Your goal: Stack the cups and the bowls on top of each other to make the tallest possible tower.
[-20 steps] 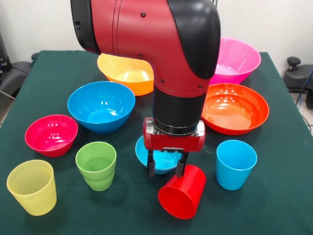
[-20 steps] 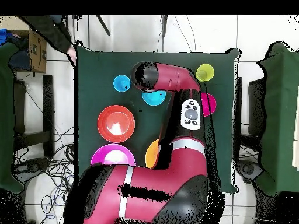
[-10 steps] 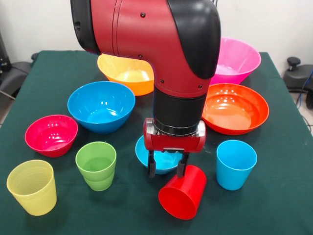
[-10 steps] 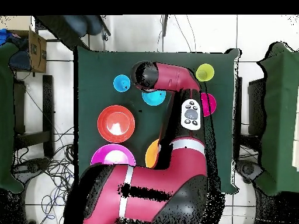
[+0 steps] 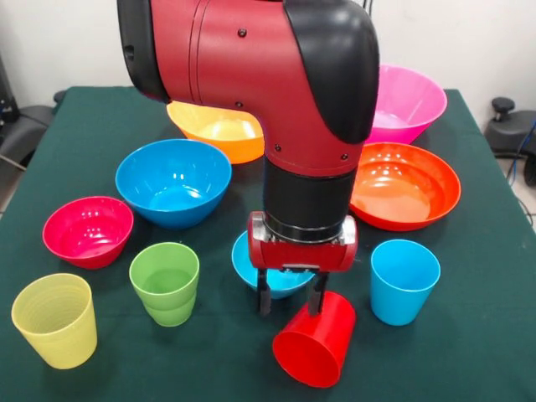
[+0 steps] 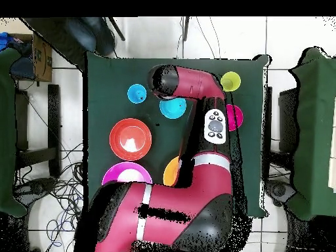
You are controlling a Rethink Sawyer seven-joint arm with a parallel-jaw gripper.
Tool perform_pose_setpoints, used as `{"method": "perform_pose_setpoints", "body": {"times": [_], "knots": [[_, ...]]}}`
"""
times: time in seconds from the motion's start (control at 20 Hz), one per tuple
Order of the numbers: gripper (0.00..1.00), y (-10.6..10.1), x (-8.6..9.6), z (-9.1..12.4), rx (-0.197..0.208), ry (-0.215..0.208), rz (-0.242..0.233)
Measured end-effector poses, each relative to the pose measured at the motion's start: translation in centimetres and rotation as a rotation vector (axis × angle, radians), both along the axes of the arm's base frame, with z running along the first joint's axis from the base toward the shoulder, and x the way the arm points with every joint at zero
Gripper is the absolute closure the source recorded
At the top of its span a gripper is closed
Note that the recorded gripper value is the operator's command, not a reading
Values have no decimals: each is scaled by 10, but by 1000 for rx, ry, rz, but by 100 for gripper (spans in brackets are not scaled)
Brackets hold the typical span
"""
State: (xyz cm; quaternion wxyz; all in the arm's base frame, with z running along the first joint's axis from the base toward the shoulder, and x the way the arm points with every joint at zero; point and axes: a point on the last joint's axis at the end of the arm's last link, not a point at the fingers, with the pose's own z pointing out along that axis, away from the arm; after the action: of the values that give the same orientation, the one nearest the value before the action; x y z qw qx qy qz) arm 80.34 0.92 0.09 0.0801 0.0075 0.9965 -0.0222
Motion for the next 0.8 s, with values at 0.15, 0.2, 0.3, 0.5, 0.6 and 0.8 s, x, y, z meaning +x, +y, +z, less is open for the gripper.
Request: {"method": "perform_pose_setpoints", "body": {"times": [0.15,0.2,0.3,0.5,0.6,0.8], "knots": [[0,5,10,1,27,4,-6],[0,6,11,1,32,5,-6],[0,13,19,1,52,11,-6],[0,19,26,0,77,24,-6],[0,22,27,-1,89,41,-6],[0,25,25,-1,108,72,-10]]}}
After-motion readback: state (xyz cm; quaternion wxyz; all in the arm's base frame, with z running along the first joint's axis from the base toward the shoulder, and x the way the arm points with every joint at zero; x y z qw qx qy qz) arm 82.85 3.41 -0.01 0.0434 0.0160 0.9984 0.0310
